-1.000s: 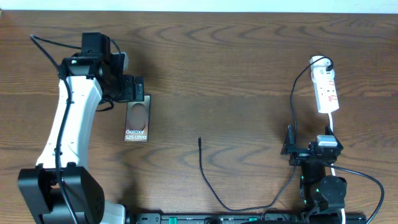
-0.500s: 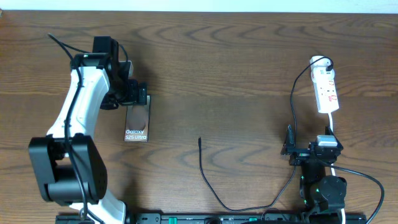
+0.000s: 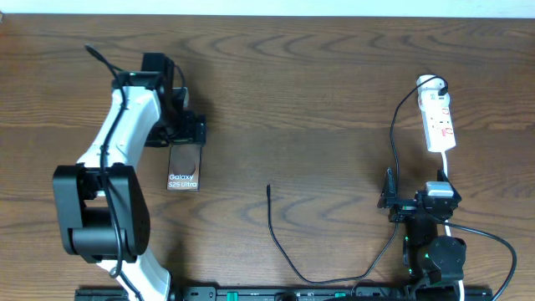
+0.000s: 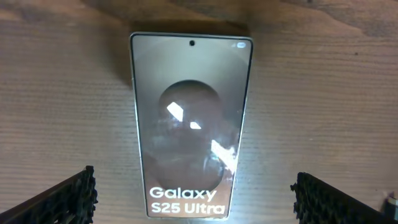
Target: Plug charger to phone and switch on socket
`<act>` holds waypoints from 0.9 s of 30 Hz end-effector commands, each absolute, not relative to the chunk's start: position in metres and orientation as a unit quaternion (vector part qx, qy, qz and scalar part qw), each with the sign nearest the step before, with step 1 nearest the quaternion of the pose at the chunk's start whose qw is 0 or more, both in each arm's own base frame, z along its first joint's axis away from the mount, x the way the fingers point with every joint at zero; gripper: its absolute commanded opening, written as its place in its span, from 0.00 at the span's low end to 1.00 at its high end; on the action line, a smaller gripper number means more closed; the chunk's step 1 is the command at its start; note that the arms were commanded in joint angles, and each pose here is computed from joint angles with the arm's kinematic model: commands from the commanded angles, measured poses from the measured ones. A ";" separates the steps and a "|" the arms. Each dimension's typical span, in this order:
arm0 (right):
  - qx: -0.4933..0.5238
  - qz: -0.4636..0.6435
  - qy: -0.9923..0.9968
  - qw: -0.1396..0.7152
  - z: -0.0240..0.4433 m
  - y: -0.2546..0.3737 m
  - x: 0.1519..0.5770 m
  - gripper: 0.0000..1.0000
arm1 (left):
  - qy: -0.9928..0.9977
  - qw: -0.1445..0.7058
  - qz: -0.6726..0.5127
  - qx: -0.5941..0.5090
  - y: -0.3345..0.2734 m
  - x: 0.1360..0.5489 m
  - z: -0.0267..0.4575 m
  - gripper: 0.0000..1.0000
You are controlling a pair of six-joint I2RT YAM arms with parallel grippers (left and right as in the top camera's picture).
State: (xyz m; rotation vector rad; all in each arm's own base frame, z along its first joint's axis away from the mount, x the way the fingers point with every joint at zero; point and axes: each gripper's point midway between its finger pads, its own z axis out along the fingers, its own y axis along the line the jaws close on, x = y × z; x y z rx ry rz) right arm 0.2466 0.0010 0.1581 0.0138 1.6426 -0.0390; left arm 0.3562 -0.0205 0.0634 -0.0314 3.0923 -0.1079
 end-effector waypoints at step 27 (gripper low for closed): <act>-0.001 -0.016 0.733 0.680 0.157 0.004 0.247 0.99 | 1.000 -0.007 -0.001 -0.007 -0.021 0.325 0.010 0.98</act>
